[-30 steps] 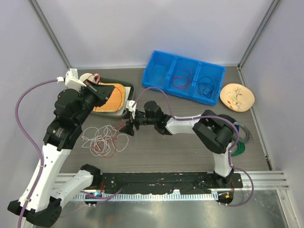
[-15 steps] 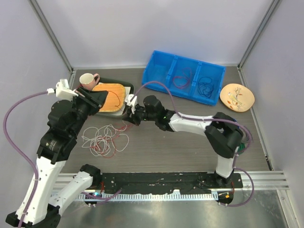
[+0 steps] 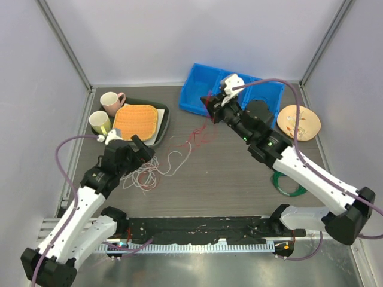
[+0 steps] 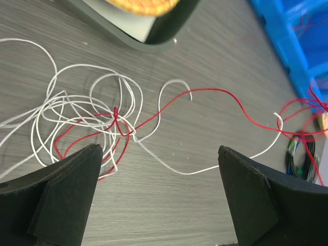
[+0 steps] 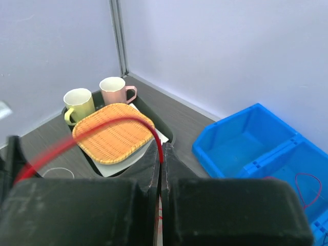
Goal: Untangle the cables
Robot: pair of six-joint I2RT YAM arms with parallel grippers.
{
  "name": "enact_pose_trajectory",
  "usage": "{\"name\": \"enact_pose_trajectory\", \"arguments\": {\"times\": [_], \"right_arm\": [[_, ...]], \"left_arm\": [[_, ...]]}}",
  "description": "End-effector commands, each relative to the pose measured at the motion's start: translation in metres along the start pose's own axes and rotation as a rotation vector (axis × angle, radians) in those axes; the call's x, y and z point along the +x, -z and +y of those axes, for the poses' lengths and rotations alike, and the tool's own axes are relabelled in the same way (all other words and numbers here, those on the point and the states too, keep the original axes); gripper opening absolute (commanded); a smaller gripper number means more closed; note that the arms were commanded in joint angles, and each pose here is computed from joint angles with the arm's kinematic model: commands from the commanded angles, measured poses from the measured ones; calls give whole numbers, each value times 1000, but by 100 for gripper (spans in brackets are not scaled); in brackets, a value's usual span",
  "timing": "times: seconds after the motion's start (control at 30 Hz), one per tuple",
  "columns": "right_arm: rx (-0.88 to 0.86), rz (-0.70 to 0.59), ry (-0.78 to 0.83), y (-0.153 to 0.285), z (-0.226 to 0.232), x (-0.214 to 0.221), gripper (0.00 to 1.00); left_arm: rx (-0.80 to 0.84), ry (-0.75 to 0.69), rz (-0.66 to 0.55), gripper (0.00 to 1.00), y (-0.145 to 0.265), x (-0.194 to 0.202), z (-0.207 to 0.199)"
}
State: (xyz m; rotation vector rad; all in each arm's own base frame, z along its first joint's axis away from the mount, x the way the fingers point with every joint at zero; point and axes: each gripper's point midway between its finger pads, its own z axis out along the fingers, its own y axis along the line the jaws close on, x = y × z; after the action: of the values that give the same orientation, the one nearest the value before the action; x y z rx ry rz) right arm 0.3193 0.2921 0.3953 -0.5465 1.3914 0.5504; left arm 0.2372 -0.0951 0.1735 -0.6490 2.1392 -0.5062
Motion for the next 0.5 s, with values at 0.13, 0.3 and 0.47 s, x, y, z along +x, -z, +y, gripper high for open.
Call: {"name": "enact_pose_trajectory", "arguments": {"times": [0.13, 0.3, 0.47], "right_arm": [[90, 52, -43, 30, -17, -1, 1], [88, 95, -39, 29, -19, 7, 1], [70, 102, -38, 28, -16, 7, 1]], "left_arm": [[523, -191, 234, 100, -12, 48, -90], [457, -337, 238, 100, -29, 78, -104], [326, -350, 258, 98, -59, 83, -111]]}}
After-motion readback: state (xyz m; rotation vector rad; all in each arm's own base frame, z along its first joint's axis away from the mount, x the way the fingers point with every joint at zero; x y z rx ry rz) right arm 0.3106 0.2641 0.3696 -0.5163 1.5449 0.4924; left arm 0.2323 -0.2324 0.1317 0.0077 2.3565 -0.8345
